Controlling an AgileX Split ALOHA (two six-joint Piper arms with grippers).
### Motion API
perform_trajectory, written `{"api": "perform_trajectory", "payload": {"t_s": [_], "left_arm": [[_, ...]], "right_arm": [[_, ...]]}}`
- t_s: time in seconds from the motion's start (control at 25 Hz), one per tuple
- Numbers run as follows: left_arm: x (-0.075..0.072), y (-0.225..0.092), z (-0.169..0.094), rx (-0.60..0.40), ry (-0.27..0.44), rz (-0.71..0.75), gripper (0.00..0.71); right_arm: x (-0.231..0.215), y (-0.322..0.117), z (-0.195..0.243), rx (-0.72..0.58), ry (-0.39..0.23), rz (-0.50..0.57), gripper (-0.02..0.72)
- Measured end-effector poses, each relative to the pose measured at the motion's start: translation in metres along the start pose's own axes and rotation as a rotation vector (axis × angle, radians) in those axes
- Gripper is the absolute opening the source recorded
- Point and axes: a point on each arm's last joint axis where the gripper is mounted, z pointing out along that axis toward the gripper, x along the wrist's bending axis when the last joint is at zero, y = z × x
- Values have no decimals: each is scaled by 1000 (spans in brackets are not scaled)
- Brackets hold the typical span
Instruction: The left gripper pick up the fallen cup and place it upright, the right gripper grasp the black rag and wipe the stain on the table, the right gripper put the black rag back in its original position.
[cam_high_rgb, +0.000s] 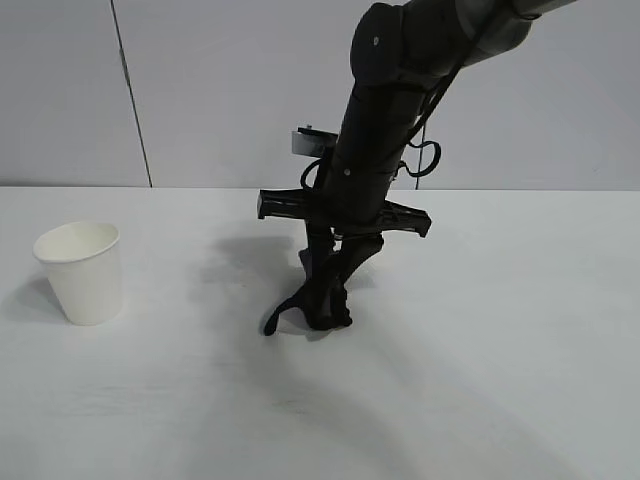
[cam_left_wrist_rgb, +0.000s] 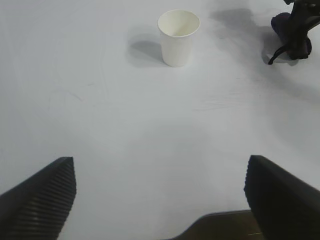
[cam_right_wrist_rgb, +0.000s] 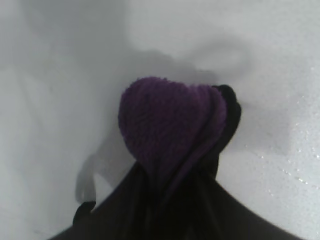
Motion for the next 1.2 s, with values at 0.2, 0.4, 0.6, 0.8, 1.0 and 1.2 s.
{"api": "perform_trajectory", "payload": {"t_s": [0.2, 0.4, 0.6, 0.8, 1.0, 1.2], "left_arm": [[0, 0, 0, 0, 0, 0, 660], [0, 0, 0, 0, 0, 0, 660], [0, 0, 0, 0, 0, 0, 660], [0, 0, 0, 0, 0, 0, 660], [0, 1, 0, -8, 1, 0, 660], [0, 1, 0, -11, 2, 0, 660]], "right_arm": [[0, 0, -1, 4, 2, 9, 605], [6, 1, -38, -34, 15, -4, 622], [12, -4, -127, -152, -21, -73, 622], [15, -36, -245, -330, -38, -131, 622], [11, -109, -370, -575, -8, -172, 622], [-4, -204, -457, -789, 28, -205, 622]]}}
